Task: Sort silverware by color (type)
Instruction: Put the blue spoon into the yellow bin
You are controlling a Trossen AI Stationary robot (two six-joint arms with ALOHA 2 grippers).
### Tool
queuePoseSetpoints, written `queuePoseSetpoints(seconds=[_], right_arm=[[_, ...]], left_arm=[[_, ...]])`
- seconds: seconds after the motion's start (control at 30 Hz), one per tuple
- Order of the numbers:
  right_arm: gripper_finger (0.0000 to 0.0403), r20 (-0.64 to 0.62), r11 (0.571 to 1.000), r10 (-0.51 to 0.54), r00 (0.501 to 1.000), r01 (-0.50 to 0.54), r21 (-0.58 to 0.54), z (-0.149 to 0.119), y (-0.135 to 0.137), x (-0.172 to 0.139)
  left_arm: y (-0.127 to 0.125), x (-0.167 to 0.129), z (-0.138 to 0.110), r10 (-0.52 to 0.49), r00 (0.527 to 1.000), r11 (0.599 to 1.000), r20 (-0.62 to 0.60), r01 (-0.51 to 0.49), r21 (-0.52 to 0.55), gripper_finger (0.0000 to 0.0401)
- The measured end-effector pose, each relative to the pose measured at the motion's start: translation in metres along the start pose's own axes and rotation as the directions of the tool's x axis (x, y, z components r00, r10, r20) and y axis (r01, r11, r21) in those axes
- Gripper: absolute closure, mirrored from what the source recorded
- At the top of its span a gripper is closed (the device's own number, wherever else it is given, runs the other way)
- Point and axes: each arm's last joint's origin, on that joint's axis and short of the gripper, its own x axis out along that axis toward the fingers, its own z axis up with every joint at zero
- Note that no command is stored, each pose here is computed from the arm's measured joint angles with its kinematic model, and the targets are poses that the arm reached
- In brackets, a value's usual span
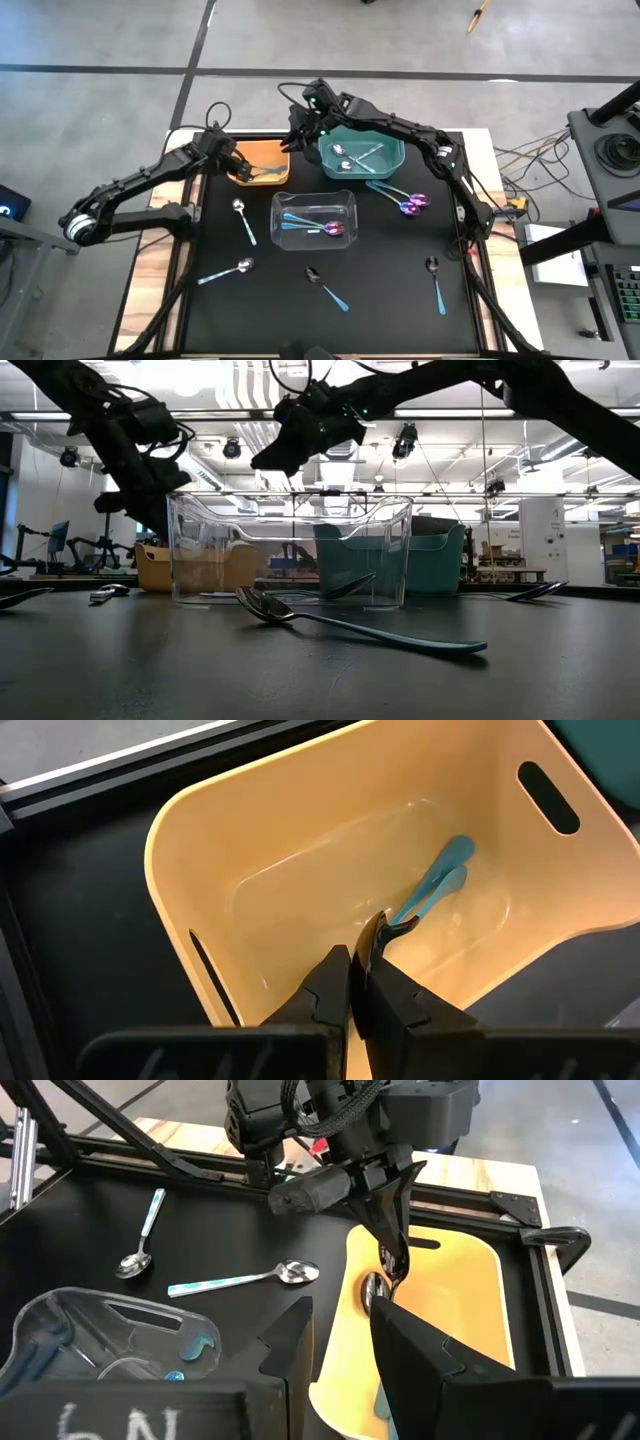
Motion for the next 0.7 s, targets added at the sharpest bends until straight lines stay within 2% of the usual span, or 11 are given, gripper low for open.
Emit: queuePoseSetpoints(seconds=[0.3, 0.47, 0.7], right_arm=[[0.031, -0.004, 1.0, -0.002, 1.0, 0.002, 0.012, -0.0014, -0.0002, 0.0005], [0.031, -0.027, 0.998, -0.053, 0.998, 0.054, 0.012, -0.0021, -0.0016, 0.0004], [0.031, -0.03, 0.998, -0.056, 0.998, 0.057, 0.012, -0.0024, -0.0017, 0.0005]], left_arm=[[0.0, 0.0, 0.0, 0.0, 1.0, 1.0, 0.0, 0.0, 0.0, 0.0401], [0.0, 0.0, 0.0, 0.0, 1.0, 1.0, 0.0, 0.0, 0.0, 0.0401], [0.0, 0.0, 0.0, 0.0, 1.0, 1.0, 0.0, 0.0, 0.0, 0.0401]])
